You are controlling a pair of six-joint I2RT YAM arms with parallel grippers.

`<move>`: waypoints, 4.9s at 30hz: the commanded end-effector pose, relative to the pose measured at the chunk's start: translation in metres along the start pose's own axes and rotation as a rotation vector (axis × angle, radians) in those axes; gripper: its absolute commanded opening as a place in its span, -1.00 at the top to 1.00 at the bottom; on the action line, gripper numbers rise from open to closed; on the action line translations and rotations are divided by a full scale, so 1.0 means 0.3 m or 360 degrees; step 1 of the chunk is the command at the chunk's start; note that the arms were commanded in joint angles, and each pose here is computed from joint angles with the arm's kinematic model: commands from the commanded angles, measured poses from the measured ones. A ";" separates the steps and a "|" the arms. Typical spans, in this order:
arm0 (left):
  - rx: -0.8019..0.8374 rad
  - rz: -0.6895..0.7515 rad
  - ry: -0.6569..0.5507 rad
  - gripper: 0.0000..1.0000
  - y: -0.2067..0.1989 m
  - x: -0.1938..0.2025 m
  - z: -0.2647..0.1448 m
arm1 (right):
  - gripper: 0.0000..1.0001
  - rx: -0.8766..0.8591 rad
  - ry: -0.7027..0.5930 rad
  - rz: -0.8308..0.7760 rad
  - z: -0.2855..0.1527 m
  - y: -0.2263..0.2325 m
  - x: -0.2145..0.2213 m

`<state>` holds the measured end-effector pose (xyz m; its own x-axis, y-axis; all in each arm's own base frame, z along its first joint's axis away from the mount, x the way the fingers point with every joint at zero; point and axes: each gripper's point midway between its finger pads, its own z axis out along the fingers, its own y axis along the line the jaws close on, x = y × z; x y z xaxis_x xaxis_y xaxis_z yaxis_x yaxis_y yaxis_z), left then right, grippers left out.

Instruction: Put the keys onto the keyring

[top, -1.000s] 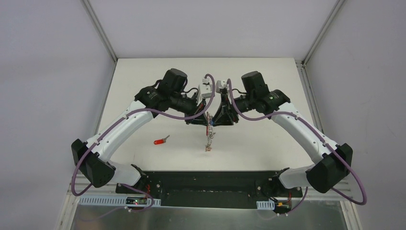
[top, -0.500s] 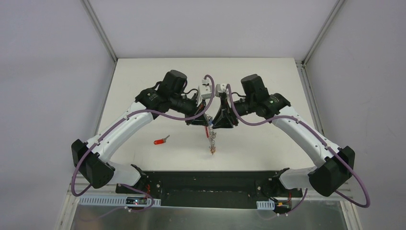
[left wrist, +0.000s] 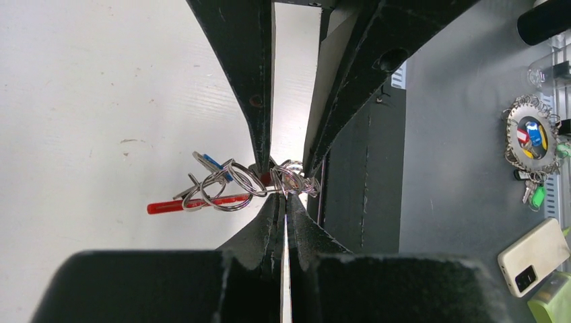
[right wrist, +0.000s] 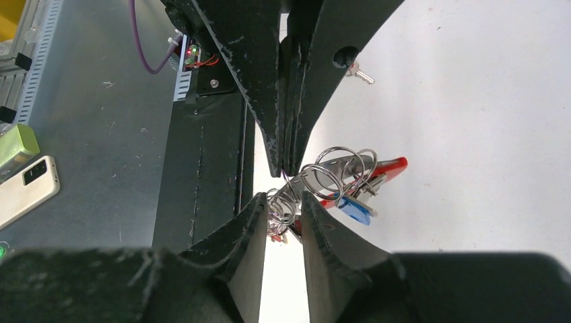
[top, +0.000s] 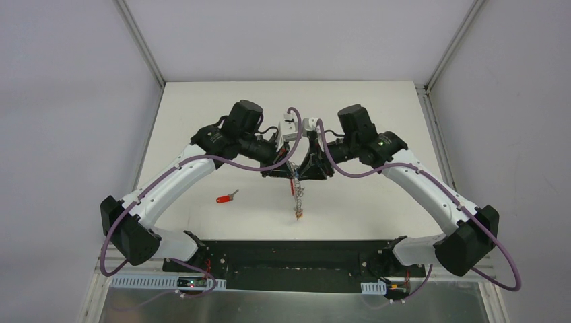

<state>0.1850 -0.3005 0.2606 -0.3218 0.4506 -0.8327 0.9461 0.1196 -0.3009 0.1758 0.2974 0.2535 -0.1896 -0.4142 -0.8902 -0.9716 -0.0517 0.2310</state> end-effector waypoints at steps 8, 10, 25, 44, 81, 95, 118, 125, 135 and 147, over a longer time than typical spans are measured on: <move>0.0084 0.0137 -0.0103 1.00 -0.061 -0.049 -0.019 | 0.54 -0.0078 -0.0039 -0.0082 0.016 0.042 -0.023; 0.0083 0.0142 -0.0108 1.00 -0.064 -0.050 -0.021 | 0.55 -0.0082 -0.0040 -0.0079 0.017 0.044 -0.023; 0.0091 0.0187 -0.0124 1.00 -0.071 -0.040 -0.024 | 0.59 -0.0133 -0.0027 -0.0052 0.045 0.055 -0.009; 0.0228 0.0322 -0.0148 1.00 -0.108 -0.009 -0.025 | 0.49 -0.0144 -0.0066 -0.0065 0.036 0.060 0.005; 0.0204 0.0206 -0.0370 0.74 -0.058 -0.079 -0.078 | 1.00 -0.0009 -0.0185 -0.0032 -0.035 0.010 -0.045; 0.0009 0.0183 -0.0301 0.23 0.008 -0.055 -0.104 | 1.00 -0.0012 -0.0224 -0.0004 -0.057 0.006 -0.046; -0.0593 0.0153 -0.0096 -0.13 0.186 0.048 -0.181 | 1.00 -0.0032 0.0042 -0.0698 -0.143 0.090 0.072; -0.0635 0.0067 -0.0024 -0.12 0.206 0.095 -0.175 | 1.00 0.0057 0.0095 -0.0862 -0.167 0.075 0.102; -0.0712 -0.0005 0.0048 -0.11 0.232 0.129 -0.185 | 1.00 0.0114 0.0119 -0.1027 -0.186 0.081 0.131; -0.0729 -0.0077 0.0136 -0.10 0.237 0.183 -0.184 | 1.00 0.0170 0.0166 -0.1187 -0.206 0.077 0.145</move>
<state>0.2356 -0.2236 0.2221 -0.3439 0.5068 -0.7905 0.8738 0.4809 -0.0718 0.1502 0.2211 0.2312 0.4255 -0.4327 -0.7948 -0.9037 -0.2487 -0.3484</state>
